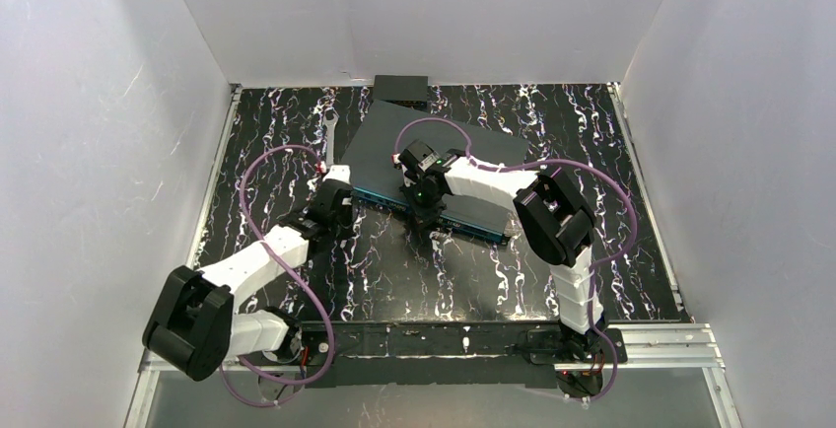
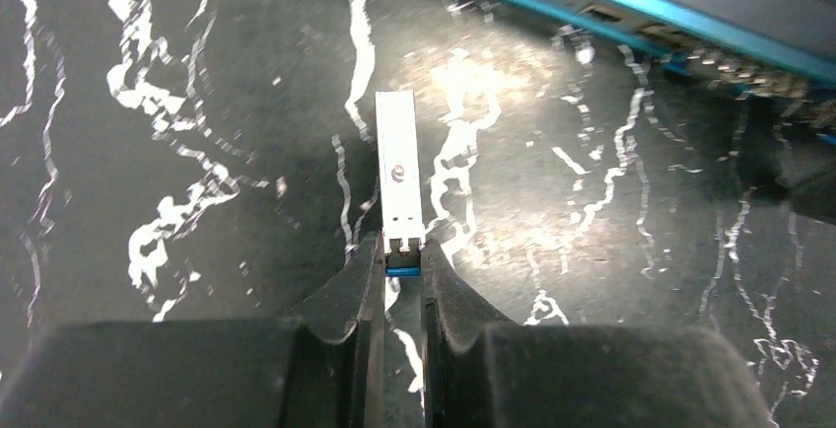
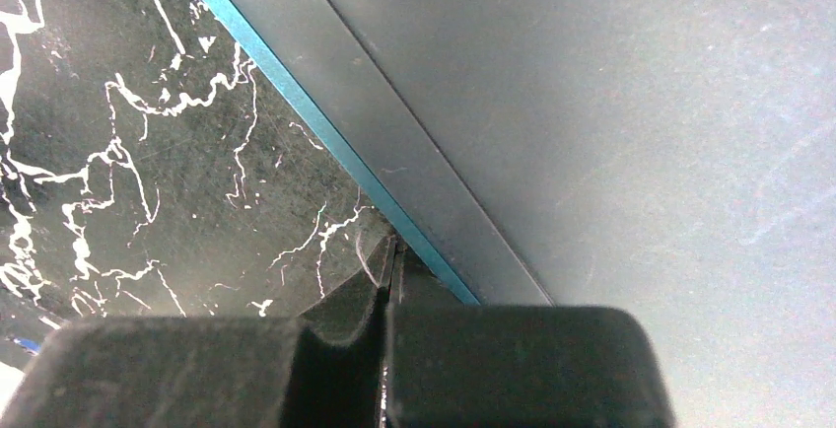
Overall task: Pull the plug from the switch port
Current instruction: Move the plug to the center of the board, then pick up the plug from the center of the board.
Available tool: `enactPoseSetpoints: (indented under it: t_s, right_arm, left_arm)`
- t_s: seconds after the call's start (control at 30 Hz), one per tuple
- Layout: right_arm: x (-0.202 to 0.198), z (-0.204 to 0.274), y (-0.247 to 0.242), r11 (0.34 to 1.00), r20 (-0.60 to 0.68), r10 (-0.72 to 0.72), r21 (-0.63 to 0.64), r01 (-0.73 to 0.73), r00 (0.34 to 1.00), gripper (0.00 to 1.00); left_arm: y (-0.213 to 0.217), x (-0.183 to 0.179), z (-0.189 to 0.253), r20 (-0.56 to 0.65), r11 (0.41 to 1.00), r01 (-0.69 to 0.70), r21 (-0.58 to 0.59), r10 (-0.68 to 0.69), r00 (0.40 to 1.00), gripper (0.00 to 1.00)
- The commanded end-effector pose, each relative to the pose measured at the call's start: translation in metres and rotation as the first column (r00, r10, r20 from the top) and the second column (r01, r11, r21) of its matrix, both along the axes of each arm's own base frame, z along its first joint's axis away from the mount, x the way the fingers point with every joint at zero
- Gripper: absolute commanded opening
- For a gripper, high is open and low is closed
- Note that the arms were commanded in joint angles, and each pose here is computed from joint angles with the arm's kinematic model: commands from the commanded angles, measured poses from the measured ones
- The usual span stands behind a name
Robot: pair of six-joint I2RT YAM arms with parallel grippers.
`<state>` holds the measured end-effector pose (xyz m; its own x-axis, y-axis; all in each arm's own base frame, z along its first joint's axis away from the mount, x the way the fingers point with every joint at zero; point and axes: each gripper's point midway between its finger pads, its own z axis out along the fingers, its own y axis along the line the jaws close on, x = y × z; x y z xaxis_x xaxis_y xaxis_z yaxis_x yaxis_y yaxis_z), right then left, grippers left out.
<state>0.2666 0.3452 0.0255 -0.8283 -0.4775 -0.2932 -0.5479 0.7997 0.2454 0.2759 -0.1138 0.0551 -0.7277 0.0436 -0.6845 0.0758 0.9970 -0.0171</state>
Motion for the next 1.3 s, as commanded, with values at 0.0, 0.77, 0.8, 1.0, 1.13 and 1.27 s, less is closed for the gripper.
enactPoseSetpoints:
  t_s: [0.0,0.77,0.8,1.0,1.13,1.27]
  right_arm:
    - [0.054,0.008,0.009,0.995,0.157,-0.066,0.078,0.054,0.985,0.01]
    - [0.058,0.117,-0.025,0.912,0.124,-0.237,0.371,0.177,0.963,0.40]
    - [0.058,0.119,-0.029,0.909,0.123,-0.247,0.374,0.186,0.961,0.42]
    - [0.057,0.123,-0.054,0.901,0.112,-0.291,0.366,0.233,0.950,0.45]
    - [0.052,0.120,-0.064,0.903,0.103,-0.299,0.353,0.246,0.949,0.45]
    - [0.047,0.119,-0.067,0.901,0.095,-0.302,0.353,0.252,0.949,0.45]
  left_arm:
    - [0.023,-0.009,0.010,-0.027,0.990,-0.138,0.026,0.138,0.990,0.00]
    - [0.037,-0.021,0.011,-0.113,0.971,-0.238,-0.011,0.236,0.965,0.58]
    - [0.038,-0.021,0.011,-0.111,0.970,-0.242,-0.016,0.239,0.965,0.64]
    - [0.031,-0.017,0.012,-0.126,0.975,-0.219,-0.047,0.211,0.969,0.75]
    - [0.029,-0.011,0.006,-0.174,0.963,-0.259,-0.068,0.245,0.954,0.49]
    - [0.028,-0.004,-0.001,-0.220,0.956,-0.283,-0.082,0.259,0.940,0.48]
